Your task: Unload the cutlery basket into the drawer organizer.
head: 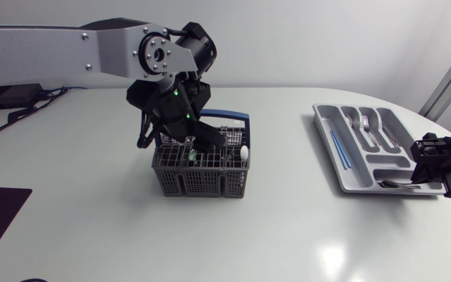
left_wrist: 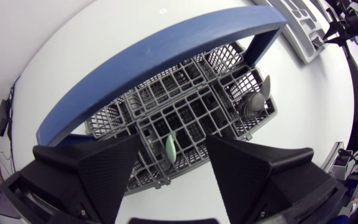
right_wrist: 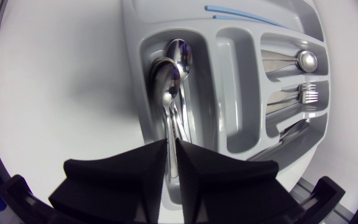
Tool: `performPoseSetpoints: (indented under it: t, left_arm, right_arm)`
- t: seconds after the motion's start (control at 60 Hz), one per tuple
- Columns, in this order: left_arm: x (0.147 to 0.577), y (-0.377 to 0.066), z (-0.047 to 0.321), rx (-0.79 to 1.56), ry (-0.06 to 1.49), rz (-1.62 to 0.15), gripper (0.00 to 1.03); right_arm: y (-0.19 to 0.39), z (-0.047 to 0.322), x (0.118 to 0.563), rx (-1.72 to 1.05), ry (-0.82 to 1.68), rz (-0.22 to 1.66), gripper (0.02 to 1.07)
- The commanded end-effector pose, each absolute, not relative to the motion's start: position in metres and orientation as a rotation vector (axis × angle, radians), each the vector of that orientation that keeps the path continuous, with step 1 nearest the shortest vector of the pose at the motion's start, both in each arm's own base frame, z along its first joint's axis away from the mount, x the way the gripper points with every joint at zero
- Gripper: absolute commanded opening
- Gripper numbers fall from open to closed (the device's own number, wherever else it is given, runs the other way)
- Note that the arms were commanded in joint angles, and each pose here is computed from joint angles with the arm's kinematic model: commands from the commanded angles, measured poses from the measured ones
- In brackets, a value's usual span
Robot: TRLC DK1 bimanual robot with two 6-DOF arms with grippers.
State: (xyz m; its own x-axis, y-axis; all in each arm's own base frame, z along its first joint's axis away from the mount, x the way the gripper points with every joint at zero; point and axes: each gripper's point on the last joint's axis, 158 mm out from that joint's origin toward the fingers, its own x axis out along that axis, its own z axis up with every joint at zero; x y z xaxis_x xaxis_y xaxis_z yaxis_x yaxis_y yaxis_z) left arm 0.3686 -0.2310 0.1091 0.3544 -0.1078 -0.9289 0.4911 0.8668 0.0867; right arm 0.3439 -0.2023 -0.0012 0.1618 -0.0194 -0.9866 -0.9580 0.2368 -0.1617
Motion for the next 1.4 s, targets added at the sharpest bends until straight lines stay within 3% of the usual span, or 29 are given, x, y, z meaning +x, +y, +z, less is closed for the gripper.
performPoseSetpoints:
  t: [0.0,0.183,0.5,0.75,1.383]
  left_arm:
    - [0.37,-0.23,0.102,0.363,1.18,-0.383,0.74]
    - [0.372,-0.227,0.101,0.362,1.184,-0.373,0.7]
    - [0.369,-0.21,0.101,0.352,1.193,-0.35,0.63]
    - [0.365,-0.21,0.098,0.353,1.198,-0.353,0.58]
    - [0.36,-0.221,0.097,0.355,1.169,-0.379,0.3]
  right_arm:
    - [-0.204,-0.001,0.342,-1.131,1.188,0.929,0.39]
    - [-0.192,0.02,0.342,-1.158,1.134,0.904,0.61]
    - [-0.15,0.055,0.343,-1.109,1.045,0.895,0.71]
    - [-0.102,0.076,0.348,-0.978,1.022,0.852,0.89]
    - [0.018,0.096,0.308,-0.899,0.921,0.902,0.89]
